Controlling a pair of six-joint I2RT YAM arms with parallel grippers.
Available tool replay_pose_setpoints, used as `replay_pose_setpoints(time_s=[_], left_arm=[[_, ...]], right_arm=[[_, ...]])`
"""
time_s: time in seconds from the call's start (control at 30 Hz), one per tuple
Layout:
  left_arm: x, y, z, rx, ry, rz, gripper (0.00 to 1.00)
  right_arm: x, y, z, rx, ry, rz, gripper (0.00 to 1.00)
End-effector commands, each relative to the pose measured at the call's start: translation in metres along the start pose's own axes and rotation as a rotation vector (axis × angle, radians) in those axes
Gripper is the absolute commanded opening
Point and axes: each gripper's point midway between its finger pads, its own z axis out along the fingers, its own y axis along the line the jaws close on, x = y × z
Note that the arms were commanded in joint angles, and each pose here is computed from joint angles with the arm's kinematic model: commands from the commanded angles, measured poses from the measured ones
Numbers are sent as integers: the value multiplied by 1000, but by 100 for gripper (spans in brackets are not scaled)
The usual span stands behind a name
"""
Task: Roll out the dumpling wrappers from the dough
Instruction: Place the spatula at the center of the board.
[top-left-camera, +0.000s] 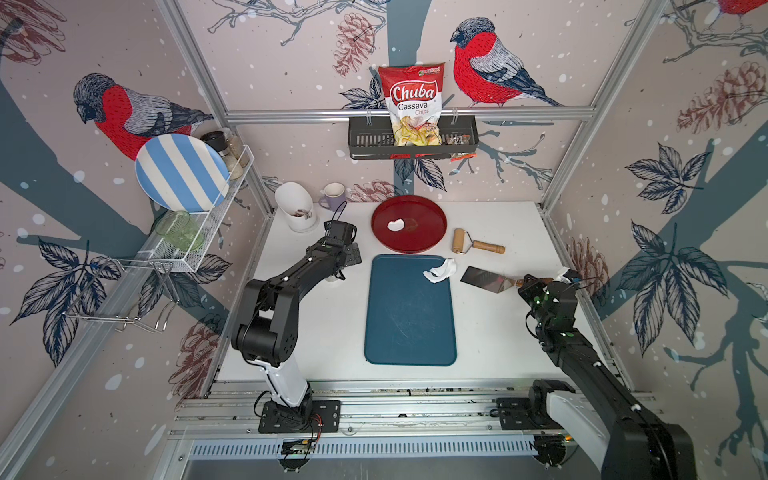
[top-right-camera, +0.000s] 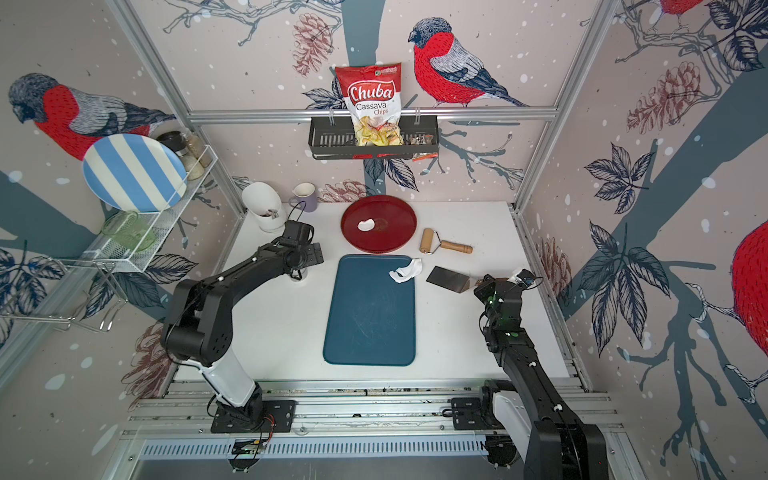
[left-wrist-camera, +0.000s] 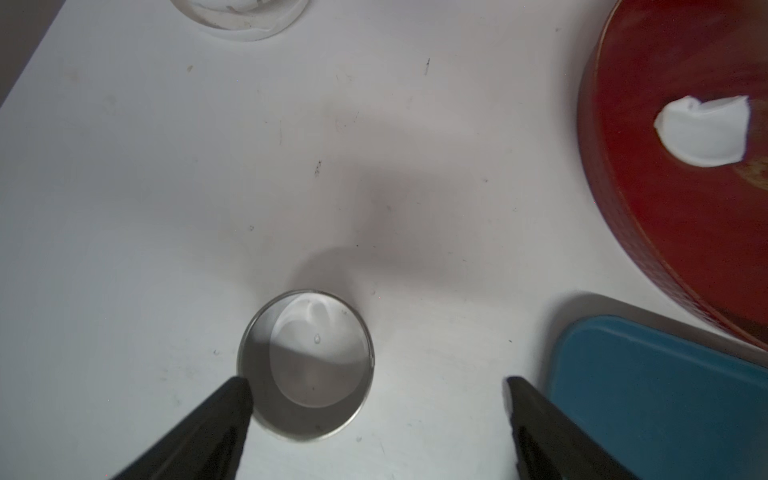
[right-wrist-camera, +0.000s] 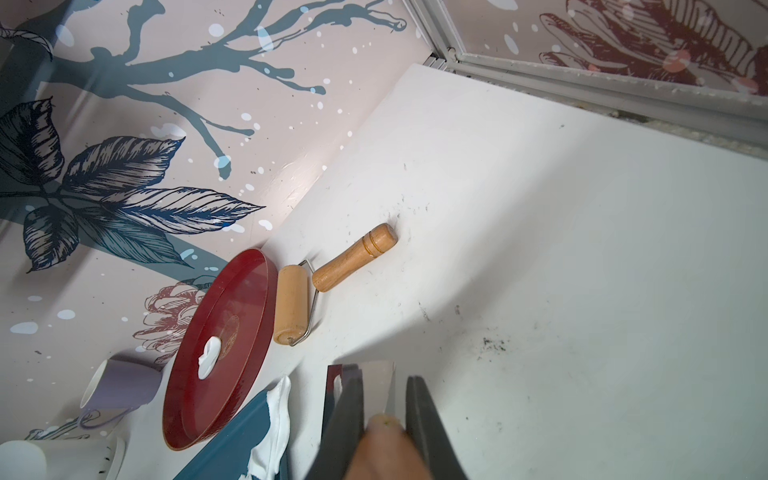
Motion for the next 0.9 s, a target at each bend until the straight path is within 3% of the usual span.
replay_pose_setpoints(time_s=[0.0, 0.27, 0.7, 0.87], left_arm=[[0, -12, -17, 122, -47, -55, 95], [24, -1, -52, 233, -122, -117, 95], [29, 25, -83, 234, -263, -171, 95], [29, 36, -99, 243, -351, -182, 95]], right_arm=[[-10, 17, 6, -71, -19, 12, 4], [-4, 0, 17, -17, 22, 16, 42], [-20, -41, 4, 192, -31, -53, 100], [-25, -48, -3, 228, -69, -63, 100]])
